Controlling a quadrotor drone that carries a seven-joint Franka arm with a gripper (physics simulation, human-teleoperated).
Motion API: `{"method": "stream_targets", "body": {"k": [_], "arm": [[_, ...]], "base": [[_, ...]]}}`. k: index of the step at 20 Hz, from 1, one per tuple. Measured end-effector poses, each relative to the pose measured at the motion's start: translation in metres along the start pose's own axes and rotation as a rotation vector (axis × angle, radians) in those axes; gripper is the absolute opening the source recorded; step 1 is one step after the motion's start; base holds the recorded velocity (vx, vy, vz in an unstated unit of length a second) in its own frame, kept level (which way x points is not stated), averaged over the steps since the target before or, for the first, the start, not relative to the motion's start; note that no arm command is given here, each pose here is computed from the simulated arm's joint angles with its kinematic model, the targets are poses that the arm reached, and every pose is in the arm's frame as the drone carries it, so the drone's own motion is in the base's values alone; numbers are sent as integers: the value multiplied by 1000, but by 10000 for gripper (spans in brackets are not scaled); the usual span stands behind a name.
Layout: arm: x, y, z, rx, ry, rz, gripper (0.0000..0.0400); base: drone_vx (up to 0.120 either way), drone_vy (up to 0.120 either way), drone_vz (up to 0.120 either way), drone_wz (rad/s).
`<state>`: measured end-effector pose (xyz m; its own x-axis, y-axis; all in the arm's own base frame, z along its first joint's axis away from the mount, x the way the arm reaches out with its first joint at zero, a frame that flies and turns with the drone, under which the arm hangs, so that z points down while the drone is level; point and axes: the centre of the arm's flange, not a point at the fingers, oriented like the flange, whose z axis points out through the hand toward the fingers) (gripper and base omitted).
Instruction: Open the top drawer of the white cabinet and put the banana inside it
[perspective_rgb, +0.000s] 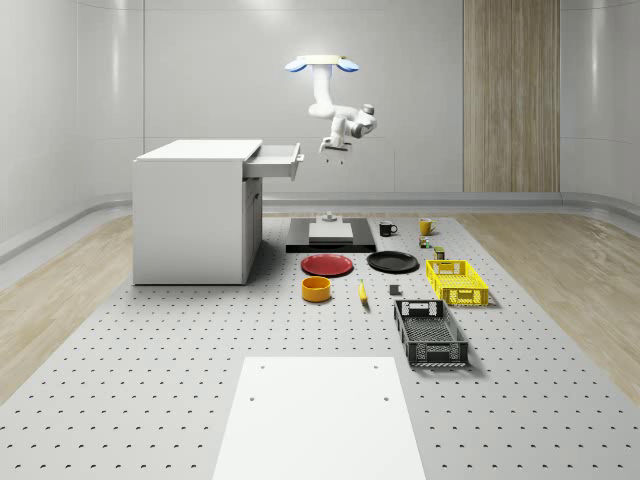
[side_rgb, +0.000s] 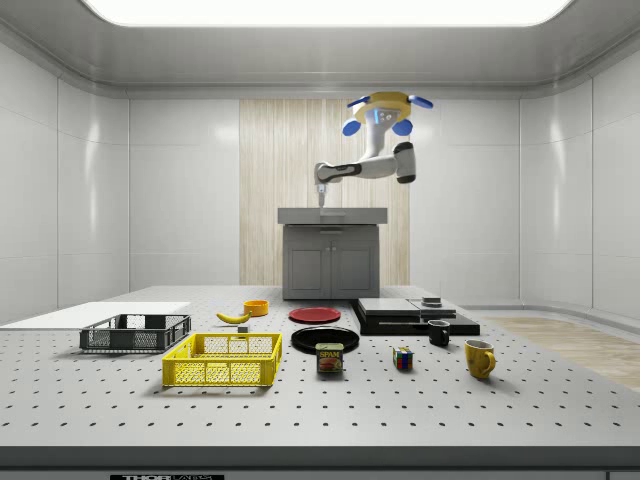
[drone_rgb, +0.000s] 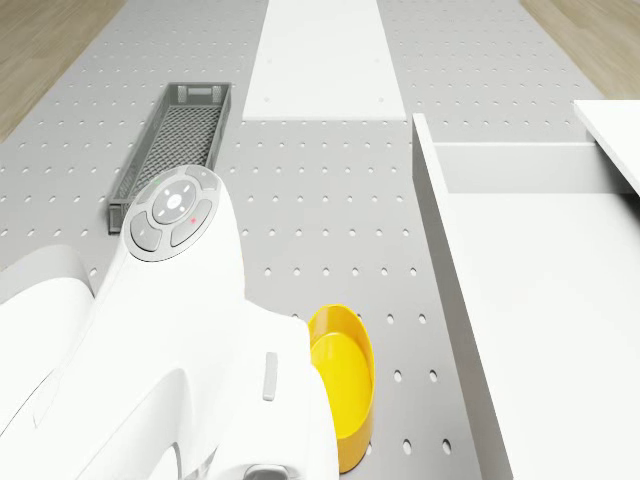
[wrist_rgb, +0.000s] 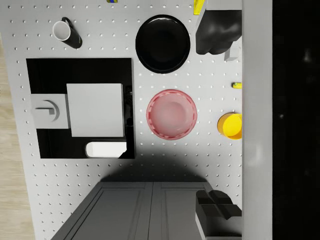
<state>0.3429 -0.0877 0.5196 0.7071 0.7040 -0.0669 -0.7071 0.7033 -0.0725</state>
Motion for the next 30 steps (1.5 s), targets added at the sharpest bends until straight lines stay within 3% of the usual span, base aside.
{"method": "stream_targets", "body": {"k": [21,26,30], "arm": [[7,7,0,69,-65,-1,400],[7,7,0,70,-66,-1,400],[7,7,0,70,-66,-1,400]], "base": [[120,120,-114,0],[120,8,-112,0],[120,0,0,0]]}}
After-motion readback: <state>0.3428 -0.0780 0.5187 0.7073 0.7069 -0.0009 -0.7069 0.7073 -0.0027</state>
